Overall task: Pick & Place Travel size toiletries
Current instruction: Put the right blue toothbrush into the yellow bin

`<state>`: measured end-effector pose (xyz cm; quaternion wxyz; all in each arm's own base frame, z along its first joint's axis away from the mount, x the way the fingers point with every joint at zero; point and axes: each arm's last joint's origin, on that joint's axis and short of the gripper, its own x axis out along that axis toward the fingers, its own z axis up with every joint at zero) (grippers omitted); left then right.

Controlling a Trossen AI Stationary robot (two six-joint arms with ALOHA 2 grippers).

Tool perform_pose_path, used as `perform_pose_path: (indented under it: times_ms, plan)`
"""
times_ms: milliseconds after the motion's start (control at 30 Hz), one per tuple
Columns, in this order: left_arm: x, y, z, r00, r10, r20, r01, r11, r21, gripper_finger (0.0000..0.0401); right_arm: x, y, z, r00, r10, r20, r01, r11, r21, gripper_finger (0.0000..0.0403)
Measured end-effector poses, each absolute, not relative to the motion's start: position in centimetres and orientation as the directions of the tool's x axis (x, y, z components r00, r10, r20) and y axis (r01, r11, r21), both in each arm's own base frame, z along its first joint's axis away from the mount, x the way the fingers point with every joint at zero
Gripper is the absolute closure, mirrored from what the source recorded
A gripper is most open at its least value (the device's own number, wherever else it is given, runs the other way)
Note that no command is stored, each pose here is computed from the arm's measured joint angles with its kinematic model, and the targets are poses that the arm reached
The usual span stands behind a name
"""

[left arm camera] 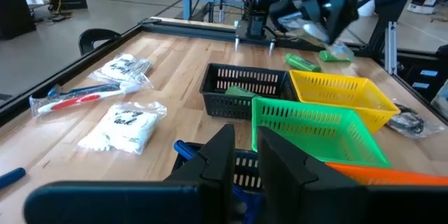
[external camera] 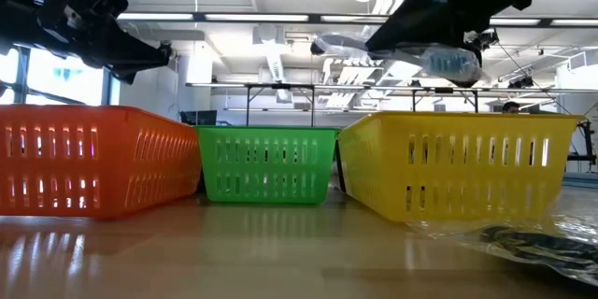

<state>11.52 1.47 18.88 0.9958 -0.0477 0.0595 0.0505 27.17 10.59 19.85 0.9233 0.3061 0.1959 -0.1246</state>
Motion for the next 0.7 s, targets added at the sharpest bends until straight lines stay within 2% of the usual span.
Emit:
perform_pose_path:
  times_ms: [267,400,700]
  plan:
    - [11.5,1.5,18.9,0.988,0.095,-0.123,-0.107,0.990,-0.092,0.0340,27.7,12.8,17.8,0.895,-0.077,-0.439,0.317,0.802,0.506,0.0385]
    - [11.5,1.5,18.9,0.988,0.095,-0.124,-0.109,0.988,-0.109,0.0340,27.9,13.3,16.8,0.894,-0.114,-0.433,0.346,0.790,0.507,0.0385]
    - [11.5,1.5,18.9,0.988,0.095,-0.124,-0.109,0.987,-0.114,0.0340,27.8,14.1,16.2,0.895,-0.112,-0.432,0.347,0.784,0.515,0.0382]
